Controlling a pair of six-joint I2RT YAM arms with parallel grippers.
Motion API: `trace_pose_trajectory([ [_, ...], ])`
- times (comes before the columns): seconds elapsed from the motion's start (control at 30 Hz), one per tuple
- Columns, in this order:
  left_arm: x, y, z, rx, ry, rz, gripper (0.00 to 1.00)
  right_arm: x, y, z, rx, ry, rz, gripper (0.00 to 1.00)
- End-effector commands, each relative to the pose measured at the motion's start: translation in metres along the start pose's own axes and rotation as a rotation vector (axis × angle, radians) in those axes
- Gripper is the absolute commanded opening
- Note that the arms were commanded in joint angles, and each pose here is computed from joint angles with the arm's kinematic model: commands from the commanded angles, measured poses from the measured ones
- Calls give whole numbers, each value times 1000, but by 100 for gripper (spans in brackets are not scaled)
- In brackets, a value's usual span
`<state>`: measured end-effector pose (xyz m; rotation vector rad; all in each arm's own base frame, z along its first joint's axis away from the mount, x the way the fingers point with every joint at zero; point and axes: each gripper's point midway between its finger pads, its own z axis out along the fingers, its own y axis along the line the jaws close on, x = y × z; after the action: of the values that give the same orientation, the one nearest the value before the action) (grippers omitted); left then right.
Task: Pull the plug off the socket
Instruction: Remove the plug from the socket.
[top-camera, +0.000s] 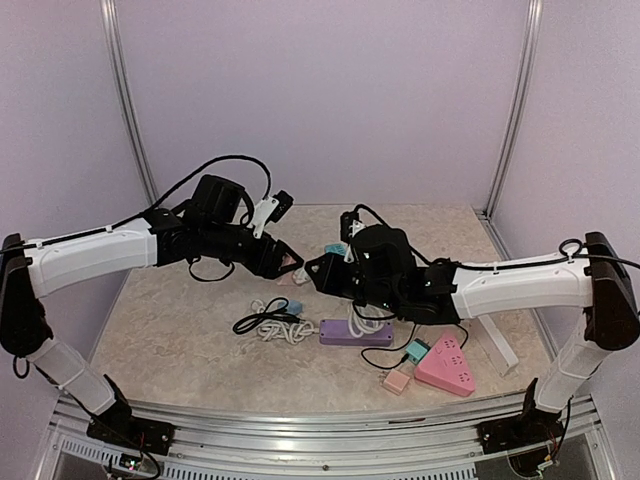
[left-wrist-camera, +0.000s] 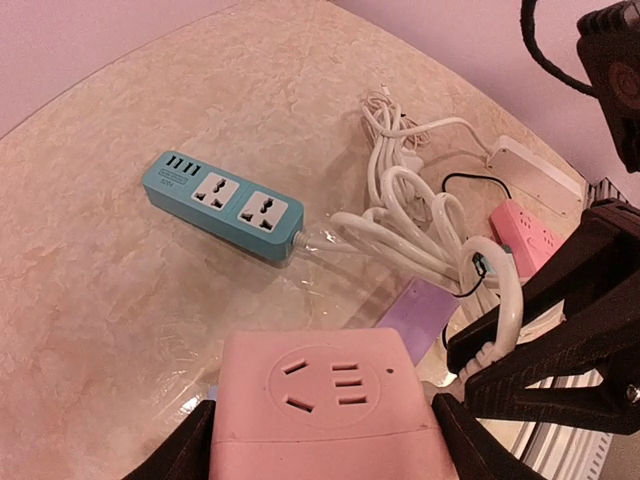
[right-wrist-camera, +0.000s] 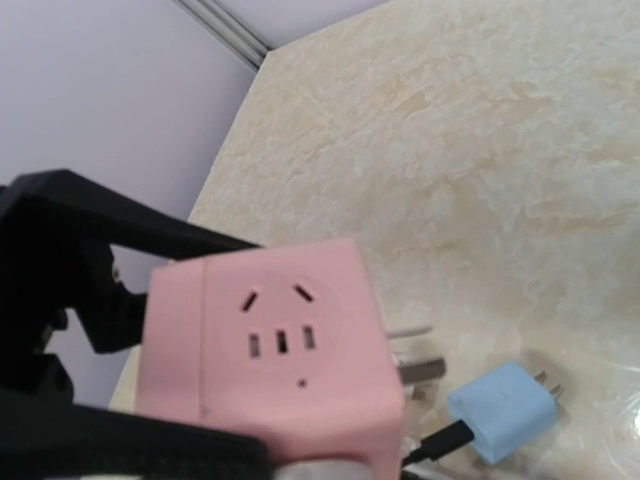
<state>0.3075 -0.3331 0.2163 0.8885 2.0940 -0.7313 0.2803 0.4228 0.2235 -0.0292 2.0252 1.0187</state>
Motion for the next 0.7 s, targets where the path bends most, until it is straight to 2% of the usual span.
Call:
trace_pose_trajectory([
  [0.0, 17, -32, -2, 89, 78, 107, 0, -55, -26, -8, 86, -158, 2, 0],
  [0.2, 14, -15, -4, 35, 70, 62, 0, -45, -23, -13, 59, -164, 12, 0],
  [0.47, 5, 33, -14, 8, 35, -166, 0, -9, 11, -17, 39, -125, -61, 0],
  [0.67, 7, 40, -13, 5, 40, -196, 0, 1, 15, -16, 60, -107, -86, 0],
])
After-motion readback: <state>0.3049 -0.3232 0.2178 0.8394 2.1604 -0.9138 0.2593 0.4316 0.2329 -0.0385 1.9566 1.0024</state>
